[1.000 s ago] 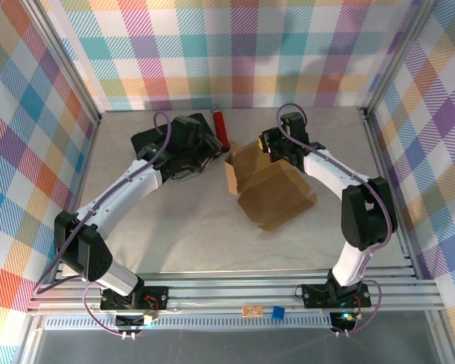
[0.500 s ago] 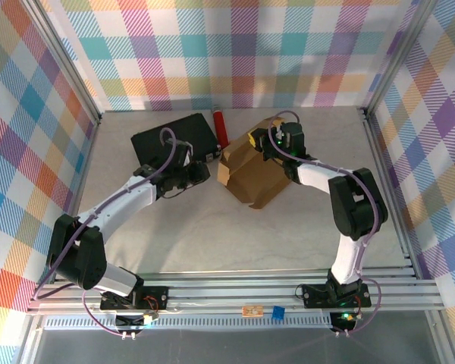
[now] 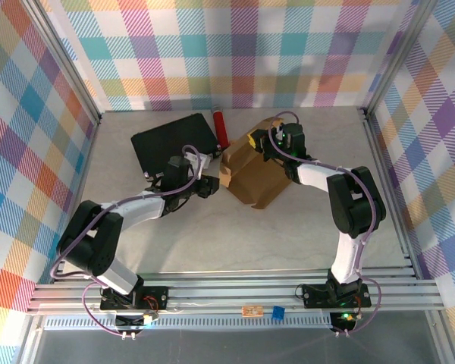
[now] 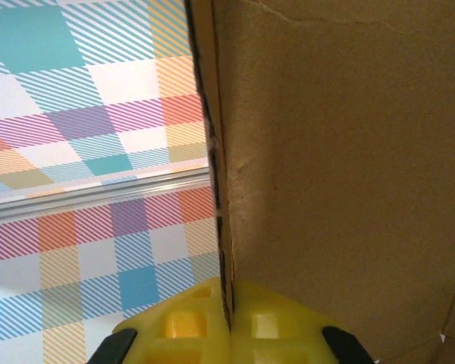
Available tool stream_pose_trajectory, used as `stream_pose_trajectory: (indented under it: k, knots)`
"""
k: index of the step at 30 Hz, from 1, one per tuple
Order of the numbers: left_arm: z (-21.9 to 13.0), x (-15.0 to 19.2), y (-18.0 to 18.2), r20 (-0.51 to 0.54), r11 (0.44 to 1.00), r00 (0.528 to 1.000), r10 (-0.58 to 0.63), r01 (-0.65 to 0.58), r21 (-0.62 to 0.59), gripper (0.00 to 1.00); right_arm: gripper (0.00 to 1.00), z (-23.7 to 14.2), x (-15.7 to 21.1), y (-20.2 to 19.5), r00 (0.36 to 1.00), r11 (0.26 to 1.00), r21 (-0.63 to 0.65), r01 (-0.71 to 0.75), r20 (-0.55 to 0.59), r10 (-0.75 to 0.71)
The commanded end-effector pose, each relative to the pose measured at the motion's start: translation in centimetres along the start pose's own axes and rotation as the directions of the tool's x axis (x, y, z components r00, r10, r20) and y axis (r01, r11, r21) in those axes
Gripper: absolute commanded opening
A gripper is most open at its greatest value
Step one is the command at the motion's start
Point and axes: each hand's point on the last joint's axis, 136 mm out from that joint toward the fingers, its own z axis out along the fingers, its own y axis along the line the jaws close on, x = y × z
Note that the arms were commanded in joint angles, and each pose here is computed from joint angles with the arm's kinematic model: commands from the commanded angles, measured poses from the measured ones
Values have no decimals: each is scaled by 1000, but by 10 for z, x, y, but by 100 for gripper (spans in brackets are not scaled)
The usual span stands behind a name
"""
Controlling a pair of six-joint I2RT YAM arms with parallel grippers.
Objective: Fold the paper box
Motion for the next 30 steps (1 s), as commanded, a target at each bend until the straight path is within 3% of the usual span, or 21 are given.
stream_pose_trajectory:
  k: [1, 5, 15, 30]
  knots:
    - [7, -31, 0, 160, 993, 980, 116, -118, 6, 44, 0, 0, -2, 16, 1000, 999, -40, 15, -10, -15]
    - [13, -37, -4, 258, 987, 955, 147, -159, 30, 43, 0, 2, -4, 17, 1000, 999, -43, -4, -3, 4]
    - [26, -49, -11, 319, 977, 927, 197, -212, 10, 43, 0, 9, -7, 25, 999, 999, -41, -32, -8, 32]
    - [51, -46, -2, 334, 984, 926, 177, -178, -26, 39, 0, 15, -9, 8, 999, 998, -45, -42, -9, 41]
